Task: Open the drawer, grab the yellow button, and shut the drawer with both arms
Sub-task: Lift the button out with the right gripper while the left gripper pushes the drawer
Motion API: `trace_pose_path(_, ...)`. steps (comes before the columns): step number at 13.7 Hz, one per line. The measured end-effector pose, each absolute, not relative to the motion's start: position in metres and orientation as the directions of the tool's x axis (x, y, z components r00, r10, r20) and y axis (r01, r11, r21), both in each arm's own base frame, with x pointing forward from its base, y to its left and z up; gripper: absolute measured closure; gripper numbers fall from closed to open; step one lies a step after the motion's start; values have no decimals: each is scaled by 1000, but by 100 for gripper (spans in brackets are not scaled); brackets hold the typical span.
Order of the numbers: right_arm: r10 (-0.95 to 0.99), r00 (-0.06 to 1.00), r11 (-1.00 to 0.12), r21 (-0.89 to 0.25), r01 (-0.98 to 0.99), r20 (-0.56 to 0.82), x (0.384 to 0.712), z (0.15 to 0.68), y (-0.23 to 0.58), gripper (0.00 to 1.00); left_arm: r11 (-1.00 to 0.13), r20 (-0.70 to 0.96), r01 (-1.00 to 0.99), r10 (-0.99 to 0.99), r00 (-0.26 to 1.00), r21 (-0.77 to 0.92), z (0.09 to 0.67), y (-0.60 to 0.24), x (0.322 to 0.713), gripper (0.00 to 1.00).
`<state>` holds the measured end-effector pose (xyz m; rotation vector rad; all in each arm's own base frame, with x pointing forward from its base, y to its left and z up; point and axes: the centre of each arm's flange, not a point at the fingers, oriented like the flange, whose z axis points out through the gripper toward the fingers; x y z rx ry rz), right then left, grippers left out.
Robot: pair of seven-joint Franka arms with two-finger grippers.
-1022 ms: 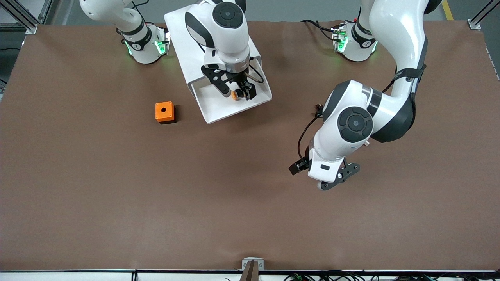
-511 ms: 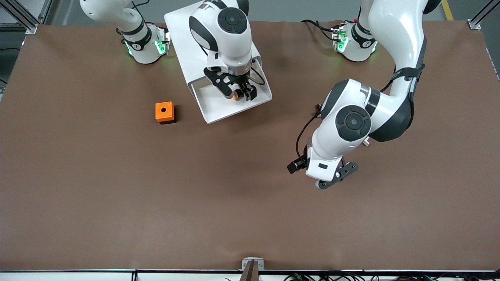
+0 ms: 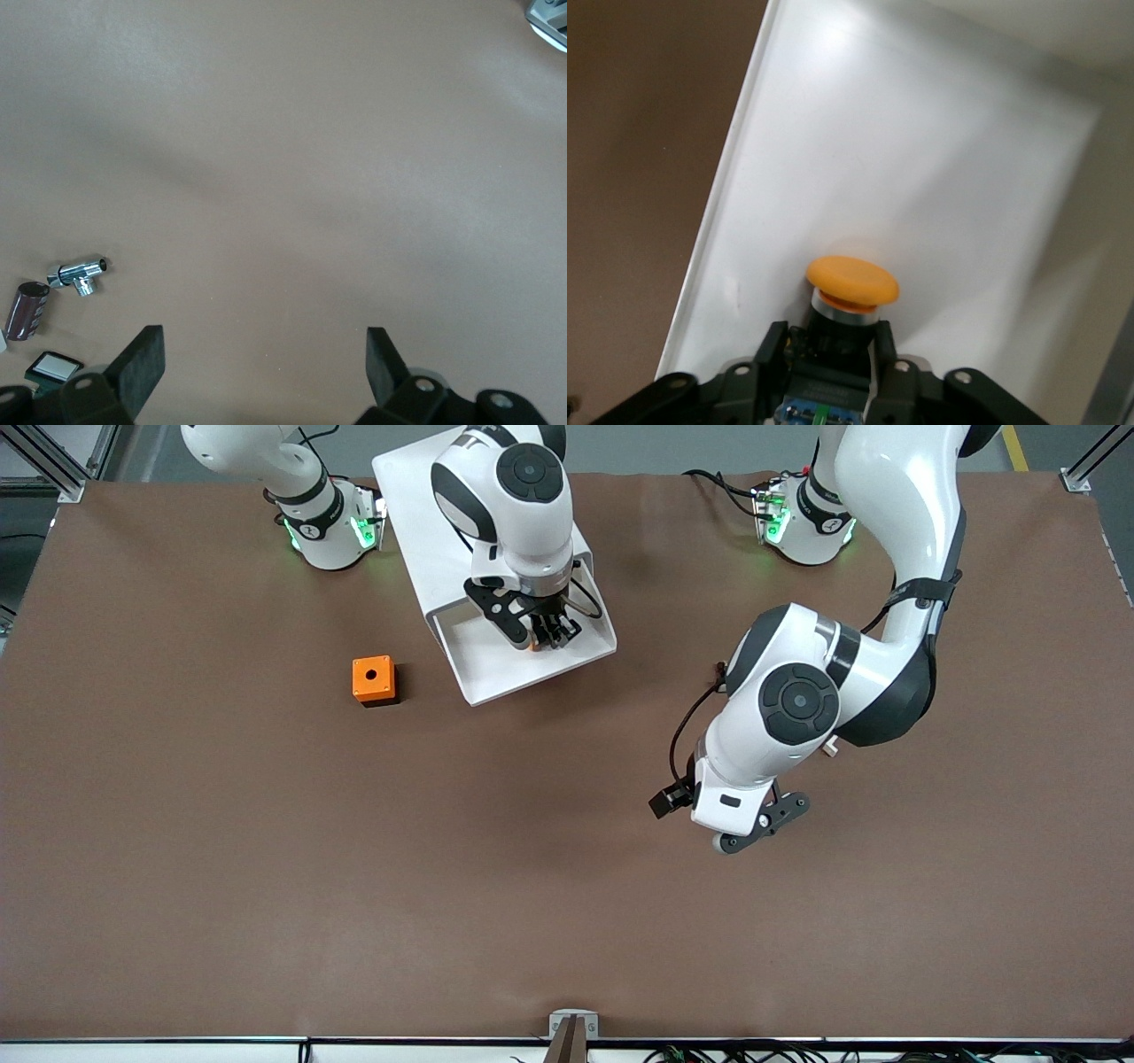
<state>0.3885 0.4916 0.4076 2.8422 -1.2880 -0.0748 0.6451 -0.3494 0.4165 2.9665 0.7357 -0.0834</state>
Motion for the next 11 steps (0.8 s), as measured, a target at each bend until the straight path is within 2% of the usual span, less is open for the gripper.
trace_pose_path(3,-760,650,-650,22,-759,-35,402,420,486,60,-885,-78,460,455,887,72,416,-355,642,0)
trace_pose_path(5,-732,680,-681,45,-731,-34,426,441,467,60,-889,-85,453,447,891,72,415,-360,639,0)
trace_pose_path(8,-652,757,-758,47,-650,-46,480,471,413,60,-896,-100,438,430,897,70,411,-370,631,0)
trace_pose_path(11,-524,849,-851,41,-523,-63,541,475,322,60,-910,-125,408,398,909,70,405,-388,617,0)
